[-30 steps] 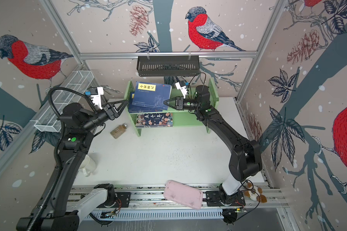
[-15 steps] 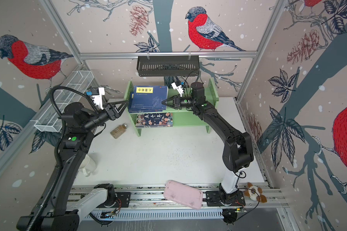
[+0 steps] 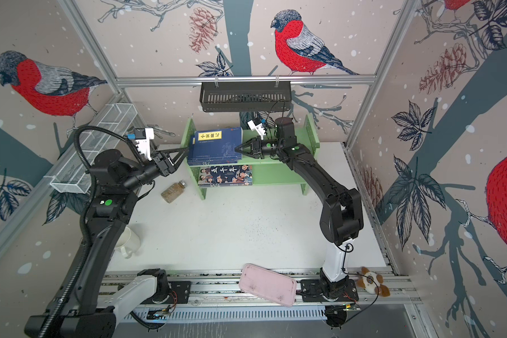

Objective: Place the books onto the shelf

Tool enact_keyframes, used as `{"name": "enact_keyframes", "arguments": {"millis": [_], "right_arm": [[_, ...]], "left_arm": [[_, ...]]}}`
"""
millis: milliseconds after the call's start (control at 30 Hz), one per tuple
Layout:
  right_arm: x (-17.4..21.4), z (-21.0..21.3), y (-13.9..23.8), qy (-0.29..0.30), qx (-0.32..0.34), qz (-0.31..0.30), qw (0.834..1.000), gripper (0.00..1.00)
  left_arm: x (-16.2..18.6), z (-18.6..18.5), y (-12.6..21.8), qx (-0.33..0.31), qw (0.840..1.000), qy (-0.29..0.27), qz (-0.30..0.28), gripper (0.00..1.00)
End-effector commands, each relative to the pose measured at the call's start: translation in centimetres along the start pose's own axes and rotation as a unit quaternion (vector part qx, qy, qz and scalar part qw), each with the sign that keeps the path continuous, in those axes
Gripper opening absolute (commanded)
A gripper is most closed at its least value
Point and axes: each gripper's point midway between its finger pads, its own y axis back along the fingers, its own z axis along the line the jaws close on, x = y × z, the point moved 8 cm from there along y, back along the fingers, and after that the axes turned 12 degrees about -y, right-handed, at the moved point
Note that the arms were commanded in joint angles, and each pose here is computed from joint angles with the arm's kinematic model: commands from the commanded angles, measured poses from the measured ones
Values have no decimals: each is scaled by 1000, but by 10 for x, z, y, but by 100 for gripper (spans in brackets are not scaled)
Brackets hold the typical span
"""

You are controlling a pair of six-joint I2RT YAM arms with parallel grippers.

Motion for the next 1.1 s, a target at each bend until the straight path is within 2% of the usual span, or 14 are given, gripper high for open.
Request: {"name": "enact_keyframes", "arguments": {"millis": [0,67,300,500,733,1067], "right_arm": [[-1,1,0,11,0,6,1000,27],[-2,-1,0,8,4,4,1000,32],[-6,-1,2,7,21,-17,1000,37],[-11,-1,6,6,44,-42,998,42],[-18,-2,11,8,73,-73,995,44],[-20,18,21,33,88,-116,989,45]], "left_arm": [[-6,-4,0,15,1000,-20,-13,58],[-6,-4,0,16,1000,-21,-13,58],[-5,-4,0,15,999,-36,-14,58],[-2,3,2,-26,993,-112,-5,59],[10,10,3,-48,987,-155,14,60],[20,18,6,-84,966,-240,48,61]]}}
